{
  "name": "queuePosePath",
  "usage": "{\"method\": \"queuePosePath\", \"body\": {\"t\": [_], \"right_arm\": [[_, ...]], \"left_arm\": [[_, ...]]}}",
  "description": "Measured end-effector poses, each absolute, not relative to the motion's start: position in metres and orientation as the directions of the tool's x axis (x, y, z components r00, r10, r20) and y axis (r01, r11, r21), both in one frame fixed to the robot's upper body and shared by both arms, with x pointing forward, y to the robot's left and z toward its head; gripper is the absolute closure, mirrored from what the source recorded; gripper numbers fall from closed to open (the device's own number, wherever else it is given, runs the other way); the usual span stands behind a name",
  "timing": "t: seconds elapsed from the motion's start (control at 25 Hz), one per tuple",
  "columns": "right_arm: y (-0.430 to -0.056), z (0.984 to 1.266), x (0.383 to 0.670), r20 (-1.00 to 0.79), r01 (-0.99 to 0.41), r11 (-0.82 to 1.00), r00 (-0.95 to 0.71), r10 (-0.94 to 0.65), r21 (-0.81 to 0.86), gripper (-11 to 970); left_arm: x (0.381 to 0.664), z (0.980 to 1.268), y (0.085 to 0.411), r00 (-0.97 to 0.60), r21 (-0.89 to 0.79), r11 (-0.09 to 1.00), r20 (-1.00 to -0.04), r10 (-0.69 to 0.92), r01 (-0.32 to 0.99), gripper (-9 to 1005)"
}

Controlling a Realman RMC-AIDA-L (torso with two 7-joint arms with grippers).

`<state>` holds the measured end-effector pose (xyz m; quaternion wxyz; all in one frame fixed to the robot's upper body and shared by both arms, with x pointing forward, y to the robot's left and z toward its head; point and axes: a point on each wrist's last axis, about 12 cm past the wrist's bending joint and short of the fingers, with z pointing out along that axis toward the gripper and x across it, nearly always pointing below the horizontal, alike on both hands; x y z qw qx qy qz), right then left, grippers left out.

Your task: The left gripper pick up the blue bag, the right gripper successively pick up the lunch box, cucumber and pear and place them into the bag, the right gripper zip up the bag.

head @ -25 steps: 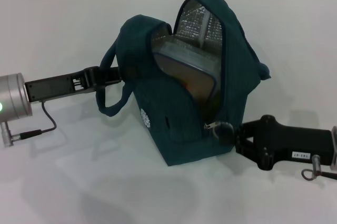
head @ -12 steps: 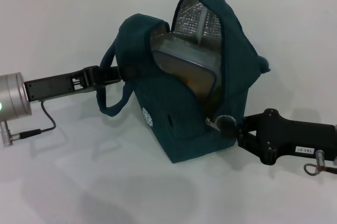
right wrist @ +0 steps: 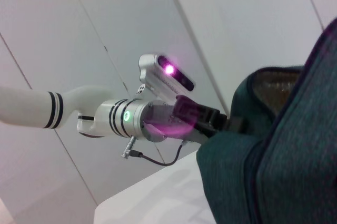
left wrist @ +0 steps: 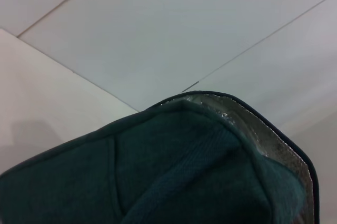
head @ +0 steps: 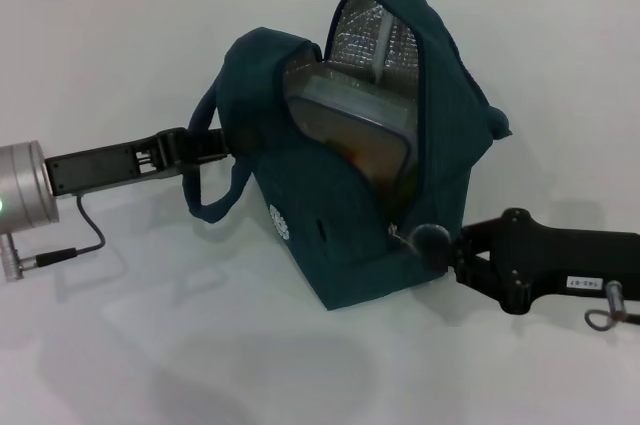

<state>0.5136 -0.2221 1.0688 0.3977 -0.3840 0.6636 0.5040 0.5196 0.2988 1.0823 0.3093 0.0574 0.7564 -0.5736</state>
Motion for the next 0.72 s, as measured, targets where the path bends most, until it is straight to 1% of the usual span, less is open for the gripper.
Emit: {"method": "queuePosePath", "body": {"t": [0.44, 0.56, 0.64, 0.72], "right_arm": [[-0.204, 1.084, 0.525, -0.959, -0.959, 0.145, -0.261, -0.109, 0.245, 952], [-0.203, 1.085, 0.526, -0.96, -0.96, 0.141, -0.256, -0.109, 0.24, 952], [-0.202, 1.085, 0.526, -0.962, -0.962, 0.141, -0.251, -0.105, 0.236, 952], [-0.202, 1.086, 0.526, -0.964, -0.963, 0.138, -0.246, -0.098, 0.231, 952]], "left_arm": [[0.518, 1.082, 0.294, -0.801, -0.828, 0.321, -0.543, -0.251, 0.46, 837], [0.513, 1.085, 0.294, -0.78, -0.805, 0.296, -0.582, -0.229, 0.514, 831], [0.511, 1.088, 0.295, -0.748, -0.777, 0.284, -0.624, -0.226, 0.563, 826], [0.508, 1.089, 0.3, -0.691, -0.729, 0.294, -0.682, -0.238, 0.618, 822]]}}
